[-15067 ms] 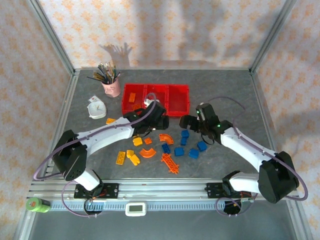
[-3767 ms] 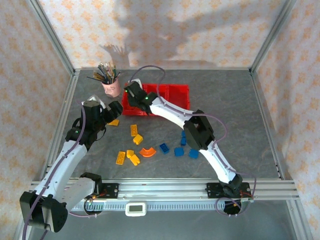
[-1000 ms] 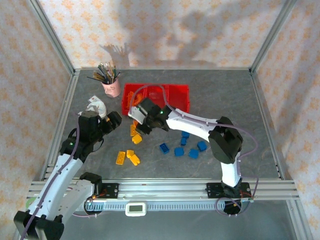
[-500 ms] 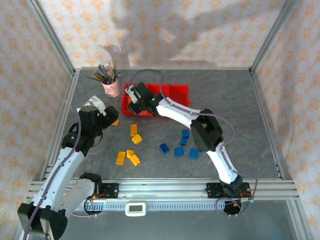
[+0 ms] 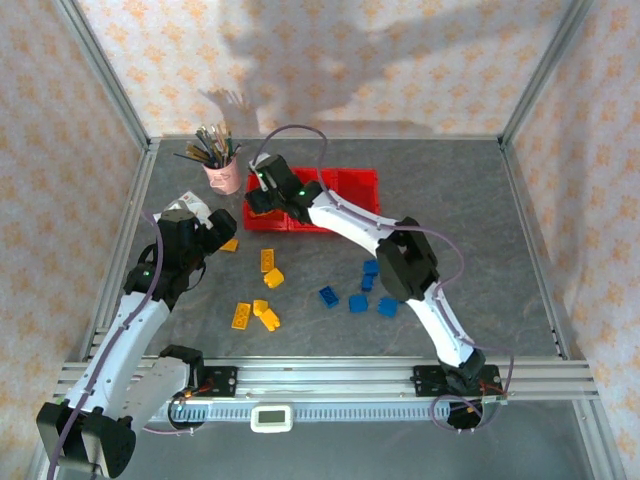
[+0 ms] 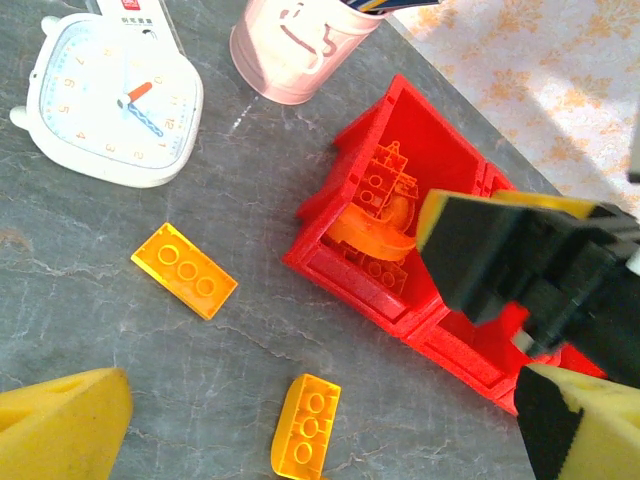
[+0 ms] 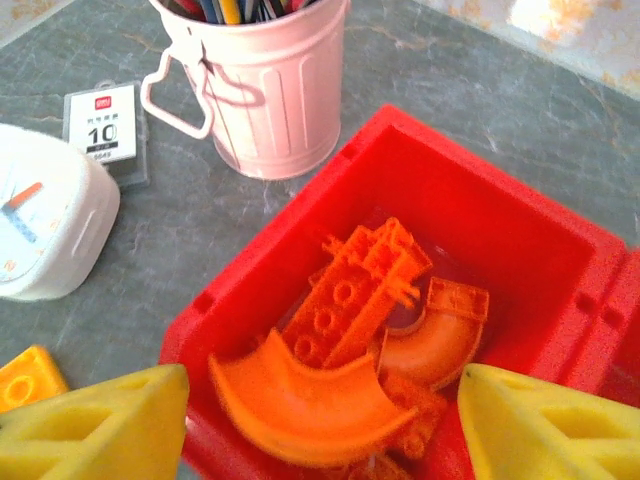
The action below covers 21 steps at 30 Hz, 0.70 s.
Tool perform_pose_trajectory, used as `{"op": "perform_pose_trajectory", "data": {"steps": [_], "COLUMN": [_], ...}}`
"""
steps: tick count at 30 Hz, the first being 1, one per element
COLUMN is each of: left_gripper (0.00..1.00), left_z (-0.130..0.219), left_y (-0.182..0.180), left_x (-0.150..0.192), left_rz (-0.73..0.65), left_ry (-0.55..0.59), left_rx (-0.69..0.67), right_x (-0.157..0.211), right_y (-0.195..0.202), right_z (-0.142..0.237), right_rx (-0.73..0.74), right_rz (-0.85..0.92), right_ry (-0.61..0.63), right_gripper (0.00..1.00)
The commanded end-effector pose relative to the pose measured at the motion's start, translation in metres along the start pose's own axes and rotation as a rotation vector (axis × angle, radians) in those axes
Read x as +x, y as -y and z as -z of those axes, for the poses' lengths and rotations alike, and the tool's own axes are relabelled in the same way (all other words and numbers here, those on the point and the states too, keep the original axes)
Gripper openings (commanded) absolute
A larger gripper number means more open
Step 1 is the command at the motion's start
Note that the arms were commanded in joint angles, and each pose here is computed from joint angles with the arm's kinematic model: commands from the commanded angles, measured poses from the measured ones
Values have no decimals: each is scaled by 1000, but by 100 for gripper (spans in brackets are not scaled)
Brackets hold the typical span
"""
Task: Sort the legos into containers by color
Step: Place the lego in the container, then pick up the lego from the middle-left of the table.
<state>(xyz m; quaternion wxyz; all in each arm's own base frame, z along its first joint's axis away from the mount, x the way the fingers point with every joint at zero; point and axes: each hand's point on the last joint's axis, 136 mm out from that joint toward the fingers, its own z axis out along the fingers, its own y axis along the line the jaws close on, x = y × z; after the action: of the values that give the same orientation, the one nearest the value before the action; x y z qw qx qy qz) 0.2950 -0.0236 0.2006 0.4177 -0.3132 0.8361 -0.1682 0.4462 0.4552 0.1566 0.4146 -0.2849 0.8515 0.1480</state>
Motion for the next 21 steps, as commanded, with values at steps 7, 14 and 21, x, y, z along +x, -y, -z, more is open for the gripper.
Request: {"op": "perform_pose_trajectory", "data": {"steps": [7, 14, 21], "left_gripper": [99, 99, 97], "left_z": [-16, -37, -58], "left_y": [-32, -55, -66], "left_x": [19, 42, 53], "left_rz": [24, 34, 23], "left_ry": [-12, -74, -113], "left_rx": [-86, -164, -240], "right_x": [11, 69, 120], "right_y": [13, 22, 20], "right_z": [109, 152, 165], "right_rx": [-31, -45, -95], "right_rz": [-216, -337, -397], "right_ry": [65, 23, -15], "right_gripper": [78, 86, 89]}}
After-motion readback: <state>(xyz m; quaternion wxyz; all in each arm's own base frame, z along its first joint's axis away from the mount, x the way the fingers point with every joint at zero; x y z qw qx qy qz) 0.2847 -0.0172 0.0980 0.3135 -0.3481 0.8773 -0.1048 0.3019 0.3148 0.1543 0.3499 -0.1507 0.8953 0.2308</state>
